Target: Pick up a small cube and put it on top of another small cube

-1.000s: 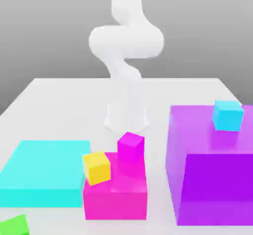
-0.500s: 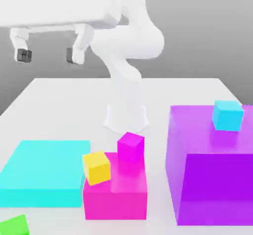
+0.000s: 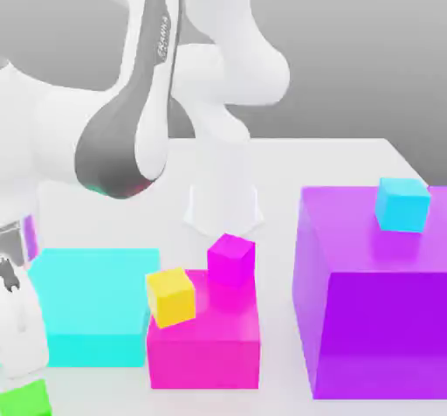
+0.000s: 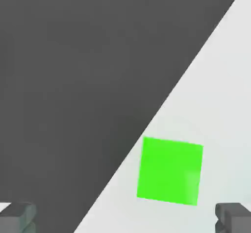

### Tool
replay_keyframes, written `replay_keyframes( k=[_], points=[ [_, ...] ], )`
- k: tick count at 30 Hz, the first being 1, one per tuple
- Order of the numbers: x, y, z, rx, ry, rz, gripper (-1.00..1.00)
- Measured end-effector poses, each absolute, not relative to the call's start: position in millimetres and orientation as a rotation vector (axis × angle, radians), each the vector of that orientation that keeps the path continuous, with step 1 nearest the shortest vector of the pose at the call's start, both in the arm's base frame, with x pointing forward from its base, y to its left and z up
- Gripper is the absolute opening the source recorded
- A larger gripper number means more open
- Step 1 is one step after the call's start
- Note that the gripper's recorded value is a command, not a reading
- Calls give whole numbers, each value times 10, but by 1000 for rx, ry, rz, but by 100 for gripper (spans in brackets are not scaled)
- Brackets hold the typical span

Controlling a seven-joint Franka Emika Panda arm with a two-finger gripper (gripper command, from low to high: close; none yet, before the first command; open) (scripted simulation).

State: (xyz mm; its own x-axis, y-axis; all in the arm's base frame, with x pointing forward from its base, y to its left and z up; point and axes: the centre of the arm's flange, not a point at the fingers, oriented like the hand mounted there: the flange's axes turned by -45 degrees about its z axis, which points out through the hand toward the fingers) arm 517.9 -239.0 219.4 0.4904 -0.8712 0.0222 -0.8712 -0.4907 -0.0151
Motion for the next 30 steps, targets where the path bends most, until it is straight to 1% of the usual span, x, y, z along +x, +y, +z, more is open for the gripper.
replay_keyframes(
  k=[4,5,10,11,12,17,23,30],
  points=[
    [5138,-2458,1546,-2684,1632,-2,0],
    [5132,-2458,1416,-2684,1633,-1,-100],
    [5135,-2458,1418,-2683,1632,-4,-100],
    [5130,-2458,1352,-2683,1633,-3,-100],
    [5131,-2460,1397,-2683,1634,-2,-100],
    [5115,-2373,2026,-2707,1593,-2,-100],
    [4933,-1744,2601,-2872,1279,-2,-100],
    [4541,-969,3100,-3028,851,-1,-100]
  ],
)
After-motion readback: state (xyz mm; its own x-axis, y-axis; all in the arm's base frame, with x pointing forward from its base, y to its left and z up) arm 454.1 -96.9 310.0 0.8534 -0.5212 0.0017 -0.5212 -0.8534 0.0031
